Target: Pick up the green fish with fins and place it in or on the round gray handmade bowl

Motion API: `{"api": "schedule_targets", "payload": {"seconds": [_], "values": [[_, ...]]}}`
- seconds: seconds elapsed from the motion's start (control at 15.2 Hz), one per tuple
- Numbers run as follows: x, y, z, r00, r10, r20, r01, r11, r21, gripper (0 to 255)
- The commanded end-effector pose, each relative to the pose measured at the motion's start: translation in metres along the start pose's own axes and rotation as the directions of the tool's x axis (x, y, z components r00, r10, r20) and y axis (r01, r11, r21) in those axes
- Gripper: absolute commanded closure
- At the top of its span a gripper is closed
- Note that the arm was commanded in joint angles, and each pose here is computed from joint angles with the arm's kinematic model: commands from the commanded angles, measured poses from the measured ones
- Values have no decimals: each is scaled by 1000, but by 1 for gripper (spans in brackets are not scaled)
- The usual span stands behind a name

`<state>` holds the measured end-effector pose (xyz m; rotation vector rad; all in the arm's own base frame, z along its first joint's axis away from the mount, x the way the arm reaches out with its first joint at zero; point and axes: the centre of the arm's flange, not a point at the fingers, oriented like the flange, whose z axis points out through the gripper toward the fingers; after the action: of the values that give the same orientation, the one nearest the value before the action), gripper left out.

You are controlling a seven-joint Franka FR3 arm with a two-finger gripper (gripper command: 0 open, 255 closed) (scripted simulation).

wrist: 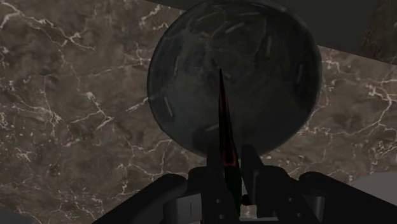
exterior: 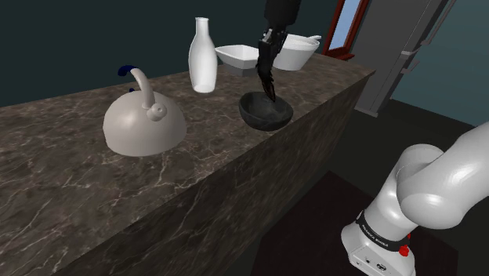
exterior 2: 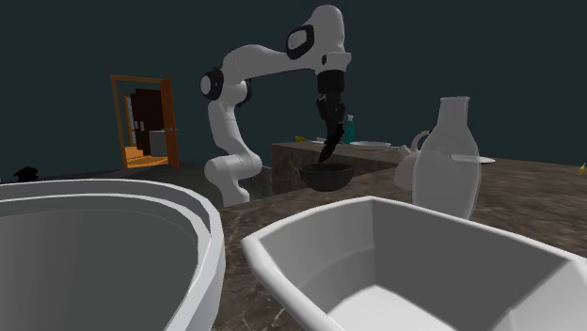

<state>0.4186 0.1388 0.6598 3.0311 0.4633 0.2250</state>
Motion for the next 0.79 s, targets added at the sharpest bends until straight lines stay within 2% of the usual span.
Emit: {"api": "schedule_targets", "payload": {"seconds": [0.0,0.73], "values": [[-7,-4,7,1000,1,1,-1,1000,-1,255],[-15,-9,64,1000,1,1,-1,1000,-1,255]]}}
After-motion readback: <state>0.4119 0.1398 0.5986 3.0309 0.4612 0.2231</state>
